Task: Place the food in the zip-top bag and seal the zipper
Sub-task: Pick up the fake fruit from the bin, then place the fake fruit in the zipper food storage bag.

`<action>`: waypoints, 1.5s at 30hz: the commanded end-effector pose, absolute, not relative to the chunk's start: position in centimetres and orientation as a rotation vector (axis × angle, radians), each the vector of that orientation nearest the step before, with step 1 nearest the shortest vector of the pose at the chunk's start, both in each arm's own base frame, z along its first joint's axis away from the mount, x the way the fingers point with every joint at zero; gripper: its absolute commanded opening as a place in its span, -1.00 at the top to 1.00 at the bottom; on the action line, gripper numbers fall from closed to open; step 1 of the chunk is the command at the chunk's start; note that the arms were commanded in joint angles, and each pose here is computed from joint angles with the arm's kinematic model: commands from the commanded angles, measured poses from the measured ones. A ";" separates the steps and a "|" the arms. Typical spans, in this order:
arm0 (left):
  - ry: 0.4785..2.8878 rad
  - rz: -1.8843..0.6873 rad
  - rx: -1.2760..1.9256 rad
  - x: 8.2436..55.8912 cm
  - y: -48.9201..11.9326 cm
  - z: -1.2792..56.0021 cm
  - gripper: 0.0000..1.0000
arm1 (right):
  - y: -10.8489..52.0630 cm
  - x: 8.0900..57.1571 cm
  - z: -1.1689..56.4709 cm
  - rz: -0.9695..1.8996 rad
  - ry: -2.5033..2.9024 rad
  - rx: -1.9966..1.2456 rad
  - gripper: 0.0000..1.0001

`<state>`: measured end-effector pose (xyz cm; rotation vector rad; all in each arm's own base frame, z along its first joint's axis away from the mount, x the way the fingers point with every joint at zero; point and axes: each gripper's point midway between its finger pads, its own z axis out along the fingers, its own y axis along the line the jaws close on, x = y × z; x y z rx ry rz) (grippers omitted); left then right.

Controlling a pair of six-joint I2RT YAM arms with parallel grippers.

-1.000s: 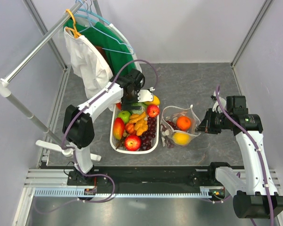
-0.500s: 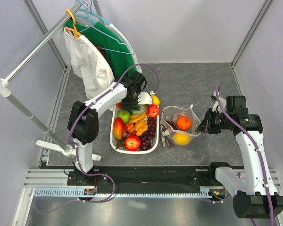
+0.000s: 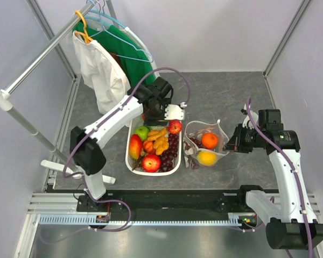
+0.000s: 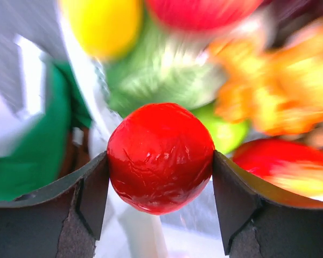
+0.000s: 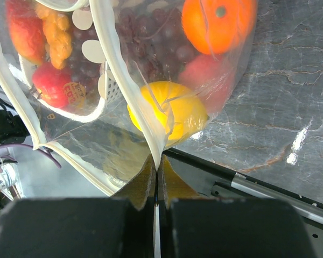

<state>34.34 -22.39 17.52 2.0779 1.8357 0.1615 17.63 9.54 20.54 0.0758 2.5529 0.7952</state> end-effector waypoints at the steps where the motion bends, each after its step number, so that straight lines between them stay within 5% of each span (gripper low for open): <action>1: 1.649 -0.223 1.882 28.1 -28.1 27.8 -0.13 | 9.5 18.4 21.7 0.790 2.494 0.056 1.00; 9: 1.447 -0.553 1.740 22.1 -36.0 36.5 -0.16 | 9.8 18.6 21.9 0.815 2.491 0.056 1.00; 15: 1.448 -0.611 1.786 20.0 -40.8 34.1 -0.28 | 9.7 18.6 22.3 0.809 2.480 0.056 1.00; 26: 1.608 -0.514 1.673 23.5 -43.3 30.7 -0.99 | 9.6 18.4 22.4 0.799 2.479 0.056 1.00; 31: 1.707 -0.657 1.518 25.7 -39.4 31.8 -0.99 | 9.3 18.4 22.5 0.774 2.480 0.059 1.00; 45: 1.910 -0.389 1.413 37.9 -33.3 24.1 -0.99 | 9.1 18.3 22.2 0.767 2.481 0.073 1.00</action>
